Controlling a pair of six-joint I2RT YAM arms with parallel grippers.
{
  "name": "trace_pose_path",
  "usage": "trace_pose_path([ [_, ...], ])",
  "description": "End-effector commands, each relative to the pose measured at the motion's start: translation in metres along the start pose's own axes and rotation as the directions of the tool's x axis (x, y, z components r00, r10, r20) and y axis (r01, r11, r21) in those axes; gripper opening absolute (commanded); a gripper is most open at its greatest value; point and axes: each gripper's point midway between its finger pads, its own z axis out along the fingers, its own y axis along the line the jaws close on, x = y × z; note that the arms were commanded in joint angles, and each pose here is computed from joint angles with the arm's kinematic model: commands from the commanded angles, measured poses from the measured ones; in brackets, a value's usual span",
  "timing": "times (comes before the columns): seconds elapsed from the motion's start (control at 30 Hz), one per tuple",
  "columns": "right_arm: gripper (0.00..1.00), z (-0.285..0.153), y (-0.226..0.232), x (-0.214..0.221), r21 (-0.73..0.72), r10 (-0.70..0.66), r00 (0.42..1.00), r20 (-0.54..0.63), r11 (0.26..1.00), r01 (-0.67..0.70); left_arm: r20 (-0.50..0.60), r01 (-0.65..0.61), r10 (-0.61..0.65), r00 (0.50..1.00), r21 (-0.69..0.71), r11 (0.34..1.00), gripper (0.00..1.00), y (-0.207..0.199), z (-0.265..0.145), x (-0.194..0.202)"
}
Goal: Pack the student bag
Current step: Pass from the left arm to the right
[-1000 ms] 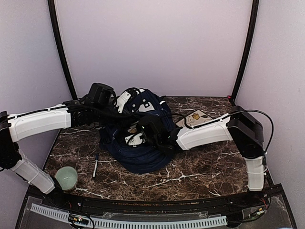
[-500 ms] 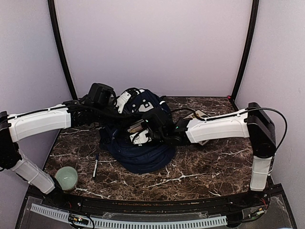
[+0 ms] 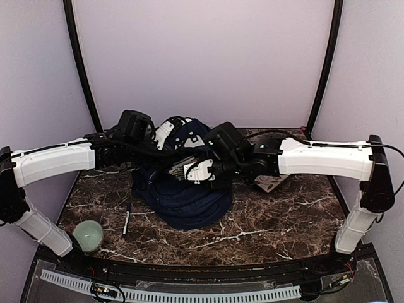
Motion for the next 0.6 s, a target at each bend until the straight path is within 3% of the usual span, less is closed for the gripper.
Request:
trace_pose_path([
  [0.0, 0.47, -0.018, 0.016, 0.007, -0.077, 0.120, 0.992, 0.029, 0.990, -0.118, 0.059, 0.015, -0.017, 0.998, 0.037, 0.999, 0.02, -0.007, -0.001, -0.015],
  [0.1, 0.45, -0.015, 0.004, 0.016, -0.019, 0.189, 0.982, 0.019, 0.982, -0.189, 0.050, 0.029, -0.030, 0.998, 0.035, 0.999, 0.03, -0.007, 0.000, -0.012],
  [0.37, 0.50, -0.059, -0.072, 0.006, -0.033, 0.416, 0.896, 0.154, 0.909, -0.416, 0.042, 0.039, -0.040, 0.998, 0.014, 0.999, 0.05, -0.003, 0.000, -0.011],
  [0.57, 0.61, -0.037, -0.061, 0.010, -0.060, 0.359, 0.924, 0.133, 0.933, -0.354, 0.050, 0.051, -0.052, 0.997, 0.028, 0.998, 0.06, -0.005, 0.002, -0.012],
])
